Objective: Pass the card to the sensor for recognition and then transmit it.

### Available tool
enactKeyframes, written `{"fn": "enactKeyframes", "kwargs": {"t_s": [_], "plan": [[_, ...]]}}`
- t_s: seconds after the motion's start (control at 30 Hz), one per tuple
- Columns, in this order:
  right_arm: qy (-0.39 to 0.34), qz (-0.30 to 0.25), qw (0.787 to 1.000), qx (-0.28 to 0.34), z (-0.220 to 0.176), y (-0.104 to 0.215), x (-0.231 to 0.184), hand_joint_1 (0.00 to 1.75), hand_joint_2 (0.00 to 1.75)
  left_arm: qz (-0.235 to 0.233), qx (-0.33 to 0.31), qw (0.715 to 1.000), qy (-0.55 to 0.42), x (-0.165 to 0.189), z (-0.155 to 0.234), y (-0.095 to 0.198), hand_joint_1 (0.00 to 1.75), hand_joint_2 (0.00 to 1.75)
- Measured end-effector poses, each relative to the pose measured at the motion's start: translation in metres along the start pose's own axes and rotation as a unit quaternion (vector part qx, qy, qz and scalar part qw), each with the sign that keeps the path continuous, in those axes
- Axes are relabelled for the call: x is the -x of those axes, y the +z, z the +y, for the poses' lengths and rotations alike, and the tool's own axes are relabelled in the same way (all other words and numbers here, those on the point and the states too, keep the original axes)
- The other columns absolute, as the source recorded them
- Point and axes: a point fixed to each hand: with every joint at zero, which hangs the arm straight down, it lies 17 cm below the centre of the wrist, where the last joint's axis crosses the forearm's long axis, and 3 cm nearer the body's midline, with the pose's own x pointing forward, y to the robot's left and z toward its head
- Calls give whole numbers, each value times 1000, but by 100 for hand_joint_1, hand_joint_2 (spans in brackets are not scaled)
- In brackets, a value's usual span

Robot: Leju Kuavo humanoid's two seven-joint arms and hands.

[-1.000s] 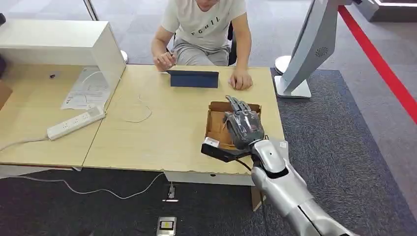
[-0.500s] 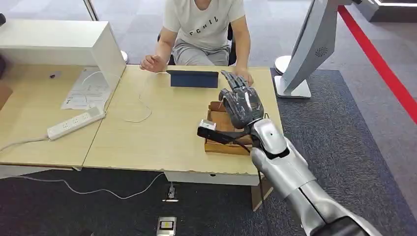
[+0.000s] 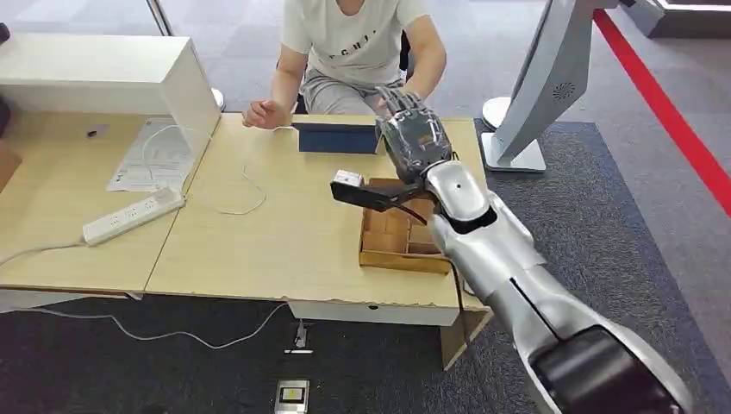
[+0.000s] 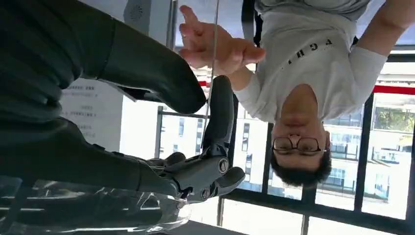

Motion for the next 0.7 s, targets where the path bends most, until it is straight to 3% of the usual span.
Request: {"fn": "enactKeyframes", "kwargs": {"t_s": [0.7], "plan": [[7,-7,999,-39,20,0,-11,175,175,10,0,1000,19,3,-18,-4,0,0]]}}
